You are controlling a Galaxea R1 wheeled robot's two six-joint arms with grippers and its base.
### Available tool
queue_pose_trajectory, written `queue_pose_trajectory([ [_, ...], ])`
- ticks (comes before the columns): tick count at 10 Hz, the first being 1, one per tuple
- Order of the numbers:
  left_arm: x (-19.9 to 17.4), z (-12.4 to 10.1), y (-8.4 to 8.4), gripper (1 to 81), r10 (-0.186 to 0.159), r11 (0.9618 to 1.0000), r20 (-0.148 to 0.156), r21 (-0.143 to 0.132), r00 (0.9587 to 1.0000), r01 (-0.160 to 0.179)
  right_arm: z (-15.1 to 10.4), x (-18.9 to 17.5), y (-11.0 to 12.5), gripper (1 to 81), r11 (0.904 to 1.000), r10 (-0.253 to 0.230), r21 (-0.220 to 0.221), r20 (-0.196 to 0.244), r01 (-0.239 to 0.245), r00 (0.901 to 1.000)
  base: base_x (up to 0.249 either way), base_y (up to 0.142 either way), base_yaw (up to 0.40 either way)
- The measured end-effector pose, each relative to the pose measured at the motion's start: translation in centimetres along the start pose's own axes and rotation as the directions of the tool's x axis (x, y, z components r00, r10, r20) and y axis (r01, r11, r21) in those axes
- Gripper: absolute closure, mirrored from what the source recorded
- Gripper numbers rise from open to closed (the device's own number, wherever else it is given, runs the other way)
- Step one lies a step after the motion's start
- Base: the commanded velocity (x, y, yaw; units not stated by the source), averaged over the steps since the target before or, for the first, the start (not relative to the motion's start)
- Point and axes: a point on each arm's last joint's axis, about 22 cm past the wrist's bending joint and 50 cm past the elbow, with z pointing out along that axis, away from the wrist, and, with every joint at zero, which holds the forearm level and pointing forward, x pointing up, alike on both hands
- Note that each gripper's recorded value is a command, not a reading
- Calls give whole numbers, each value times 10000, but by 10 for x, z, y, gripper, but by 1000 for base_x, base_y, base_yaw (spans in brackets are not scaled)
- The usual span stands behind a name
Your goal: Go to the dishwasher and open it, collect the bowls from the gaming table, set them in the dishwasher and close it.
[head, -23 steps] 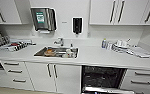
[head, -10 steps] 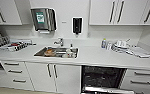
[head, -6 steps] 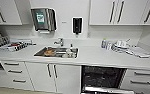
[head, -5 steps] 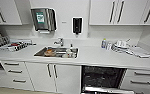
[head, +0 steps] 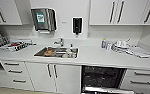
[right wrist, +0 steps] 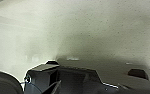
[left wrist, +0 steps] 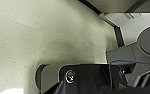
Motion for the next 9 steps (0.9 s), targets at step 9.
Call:
queue_pose_trajectory([
  [9, -45, -7, 8, 10, -646, 9755, 1251, 2171, 9900, 362, -20, -67, -22, 10, 9985, 538, -77, 902, -533, 9945, 0, 0, 0],
])
